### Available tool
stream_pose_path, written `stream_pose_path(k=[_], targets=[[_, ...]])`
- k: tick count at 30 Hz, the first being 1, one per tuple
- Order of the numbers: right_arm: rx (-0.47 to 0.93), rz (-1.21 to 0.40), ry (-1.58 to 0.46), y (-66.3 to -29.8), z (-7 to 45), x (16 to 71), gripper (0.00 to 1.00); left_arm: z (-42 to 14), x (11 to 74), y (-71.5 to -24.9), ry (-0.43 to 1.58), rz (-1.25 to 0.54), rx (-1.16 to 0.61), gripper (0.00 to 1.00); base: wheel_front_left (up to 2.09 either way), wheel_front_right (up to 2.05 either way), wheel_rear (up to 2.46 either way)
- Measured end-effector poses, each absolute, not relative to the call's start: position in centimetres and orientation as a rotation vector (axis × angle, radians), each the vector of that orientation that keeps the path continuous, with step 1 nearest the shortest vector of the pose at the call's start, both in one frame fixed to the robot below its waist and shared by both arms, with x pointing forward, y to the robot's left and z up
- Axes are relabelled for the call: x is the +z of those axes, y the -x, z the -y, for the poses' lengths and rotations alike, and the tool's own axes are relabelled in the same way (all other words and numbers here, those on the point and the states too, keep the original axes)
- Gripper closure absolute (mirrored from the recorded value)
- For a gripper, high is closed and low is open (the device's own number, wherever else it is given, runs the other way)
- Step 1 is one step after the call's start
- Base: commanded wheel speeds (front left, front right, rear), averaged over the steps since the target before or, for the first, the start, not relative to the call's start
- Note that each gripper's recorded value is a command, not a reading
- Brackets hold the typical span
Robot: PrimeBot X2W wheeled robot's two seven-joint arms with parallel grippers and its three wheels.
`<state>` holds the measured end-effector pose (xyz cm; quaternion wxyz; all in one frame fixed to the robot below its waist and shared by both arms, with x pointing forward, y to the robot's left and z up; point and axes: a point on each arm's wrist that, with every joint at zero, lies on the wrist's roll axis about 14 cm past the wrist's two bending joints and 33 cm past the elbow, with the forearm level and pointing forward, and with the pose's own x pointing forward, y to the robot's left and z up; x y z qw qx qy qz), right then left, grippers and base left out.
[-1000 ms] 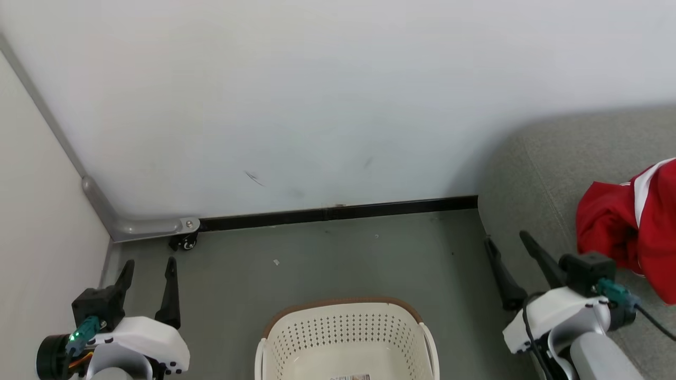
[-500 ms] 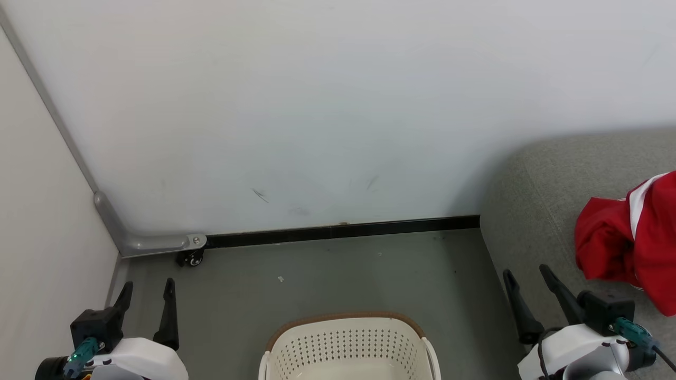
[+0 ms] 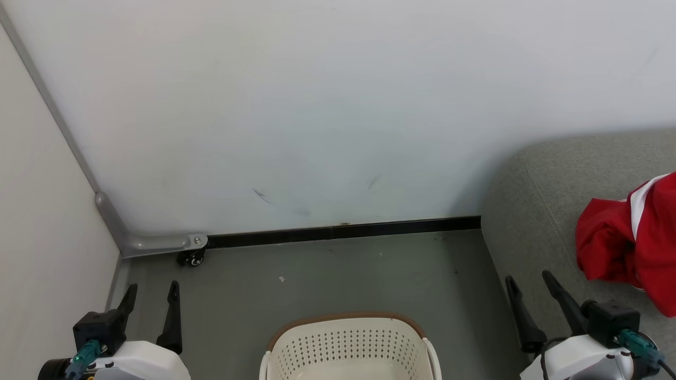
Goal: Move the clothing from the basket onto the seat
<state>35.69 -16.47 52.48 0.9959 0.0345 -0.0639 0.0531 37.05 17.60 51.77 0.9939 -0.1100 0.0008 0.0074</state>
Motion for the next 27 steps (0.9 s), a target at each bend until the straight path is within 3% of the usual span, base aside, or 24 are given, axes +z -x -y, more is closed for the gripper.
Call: stream_pose_path(k=[20,21,27], targets=[[0.128,0.137,-0.105,-35.4,15.7,52.7,0.00,-17.9,51.7,-36.7,0.219,-0.013,0.021,0.00,0.00,0.00,0.00],[0.128,0.138,-0.106,-35.4,15.7,52.7,1.00,-17.9,51.7,-36.8,0.219,-0.011,0.019,1.00,0.00,0.00,0.00],[0.123,0.025,-0.126,-34.1,15.2,49.0,1.00,-16.1,47.9,-35.1,0.252,-0.122,0.017,1.00,0.00,0.00,0.00]])
